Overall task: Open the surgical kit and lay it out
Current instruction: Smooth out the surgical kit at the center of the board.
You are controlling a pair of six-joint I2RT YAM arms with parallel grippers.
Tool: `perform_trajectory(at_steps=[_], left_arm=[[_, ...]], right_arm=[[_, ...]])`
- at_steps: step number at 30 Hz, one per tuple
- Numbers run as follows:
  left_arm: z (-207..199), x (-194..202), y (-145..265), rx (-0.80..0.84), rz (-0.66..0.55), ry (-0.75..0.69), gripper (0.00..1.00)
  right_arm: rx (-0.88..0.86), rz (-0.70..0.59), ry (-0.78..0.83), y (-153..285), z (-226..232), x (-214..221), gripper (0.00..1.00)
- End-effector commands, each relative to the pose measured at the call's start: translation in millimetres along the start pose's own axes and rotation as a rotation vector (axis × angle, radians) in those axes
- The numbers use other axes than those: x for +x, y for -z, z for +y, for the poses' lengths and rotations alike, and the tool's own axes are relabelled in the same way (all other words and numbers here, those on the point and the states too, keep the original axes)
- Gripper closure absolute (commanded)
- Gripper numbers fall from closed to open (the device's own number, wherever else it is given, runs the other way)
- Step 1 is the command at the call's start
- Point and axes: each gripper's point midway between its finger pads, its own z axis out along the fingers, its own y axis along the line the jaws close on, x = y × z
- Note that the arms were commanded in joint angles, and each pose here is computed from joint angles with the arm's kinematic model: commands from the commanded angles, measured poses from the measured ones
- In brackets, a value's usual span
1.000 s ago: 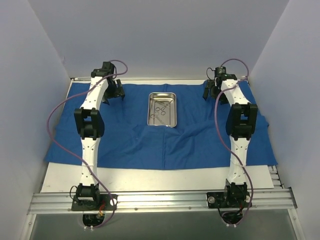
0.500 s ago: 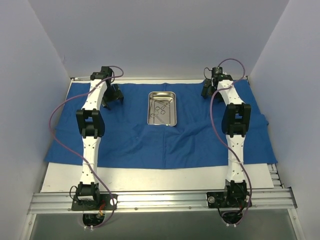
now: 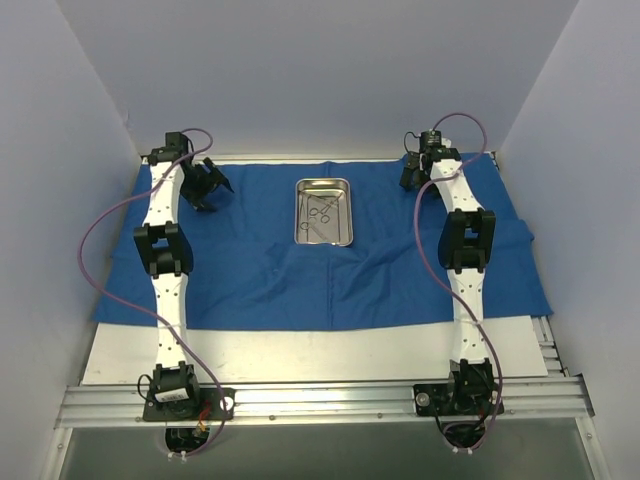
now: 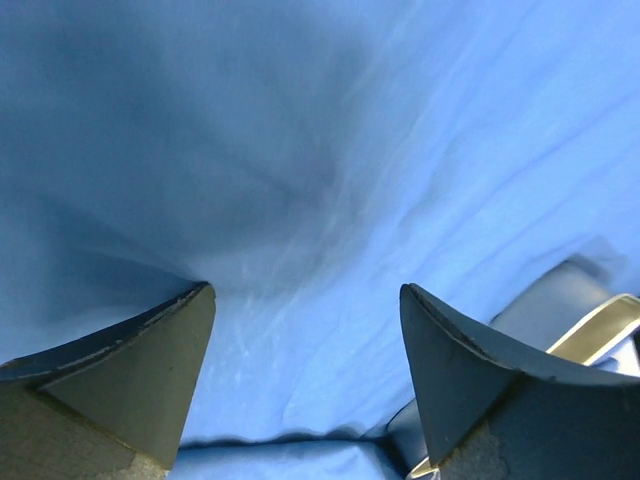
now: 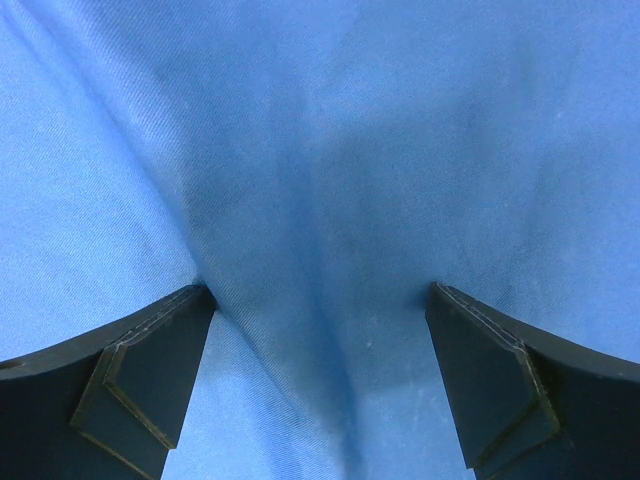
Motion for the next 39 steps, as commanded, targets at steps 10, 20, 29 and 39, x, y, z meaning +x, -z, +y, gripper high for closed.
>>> perform_trajectory(at_steps=[10, 20, 29, 39], left_arm=[[-27.0, -19.8, 138.9, -0.083, -0.327, -0.212, 0.05], [26.9, 78.4, 219.6, -0.221, -0.279, -0.259, 0.05], [27.9, 143.3, 206.3, -0.174, -0.169, -0.322, 0.04], [12.5, 149.5, 205.8, -0.137, -0.149, -0.357, 0.04]], right_arm=[[-0.196, -0.162, -0.069, 110.0, 15.1, -80.4, 0.0], [-0.157, 0.114, 0.011, 211.4, -14.7, 56.6, 0.0], [-0.264, 0.211, 0.062, 279.0, 10.7, 225.7, 0.01], [-0.206, 0.23, 0.184, 253.4, 32.8, 281.0, 0.01]])
